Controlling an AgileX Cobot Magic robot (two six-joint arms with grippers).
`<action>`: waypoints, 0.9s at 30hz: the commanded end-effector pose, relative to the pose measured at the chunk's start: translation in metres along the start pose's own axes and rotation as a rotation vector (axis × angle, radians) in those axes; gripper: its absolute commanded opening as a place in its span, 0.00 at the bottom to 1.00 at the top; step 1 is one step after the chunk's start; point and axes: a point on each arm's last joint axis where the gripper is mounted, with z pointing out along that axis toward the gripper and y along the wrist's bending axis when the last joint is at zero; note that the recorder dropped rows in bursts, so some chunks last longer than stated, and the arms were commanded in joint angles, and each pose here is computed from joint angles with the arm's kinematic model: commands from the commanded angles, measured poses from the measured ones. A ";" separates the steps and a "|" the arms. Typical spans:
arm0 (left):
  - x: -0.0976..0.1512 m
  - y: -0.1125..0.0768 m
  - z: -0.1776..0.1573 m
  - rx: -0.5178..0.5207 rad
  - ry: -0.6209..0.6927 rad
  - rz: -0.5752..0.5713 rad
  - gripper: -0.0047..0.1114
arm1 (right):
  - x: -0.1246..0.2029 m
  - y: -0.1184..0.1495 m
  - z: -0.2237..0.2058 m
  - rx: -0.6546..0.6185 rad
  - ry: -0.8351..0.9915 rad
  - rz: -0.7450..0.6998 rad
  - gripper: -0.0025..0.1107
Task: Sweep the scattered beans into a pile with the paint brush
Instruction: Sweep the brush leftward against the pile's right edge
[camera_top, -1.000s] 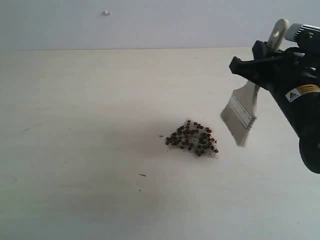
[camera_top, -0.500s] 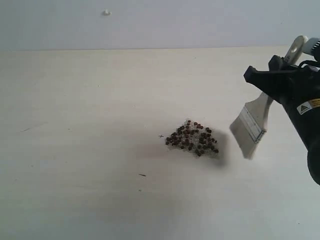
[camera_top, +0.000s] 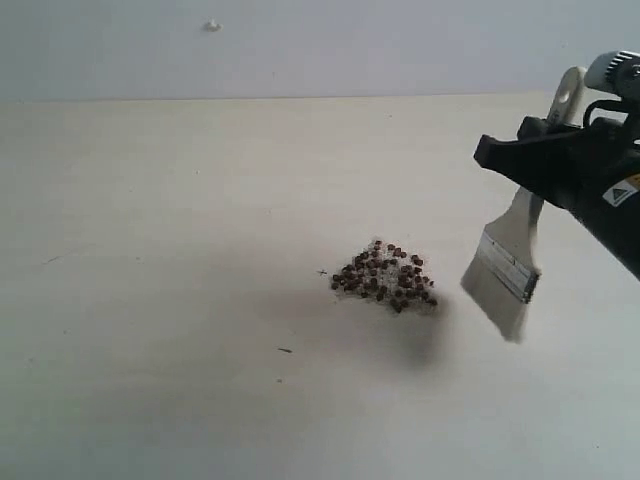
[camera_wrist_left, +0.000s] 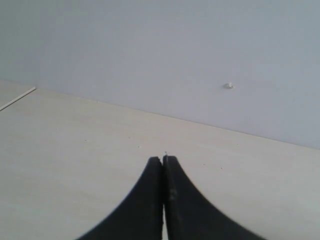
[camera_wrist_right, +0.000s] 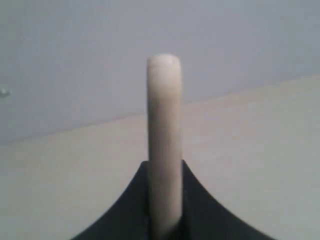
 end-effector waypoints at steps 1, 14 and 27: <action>-0.001 0.000 -0.001 -0.001 -0.010 -0.003 0.04 | 0.000 0.009 -0.002 -0.048 0.164 -0.066 0.02; -0.001 0.000 -0.001 -0.001 -0.010 -0.003 0.04 | 0.016 0.018 0.020 -0.108 0.184 0.003 0.02; -0.001 0.000 -0.001 -0.001 -0.010 -0.003 0.04 | 0.012 0.032 0.043 -0.142 0.202 -0.021 0.02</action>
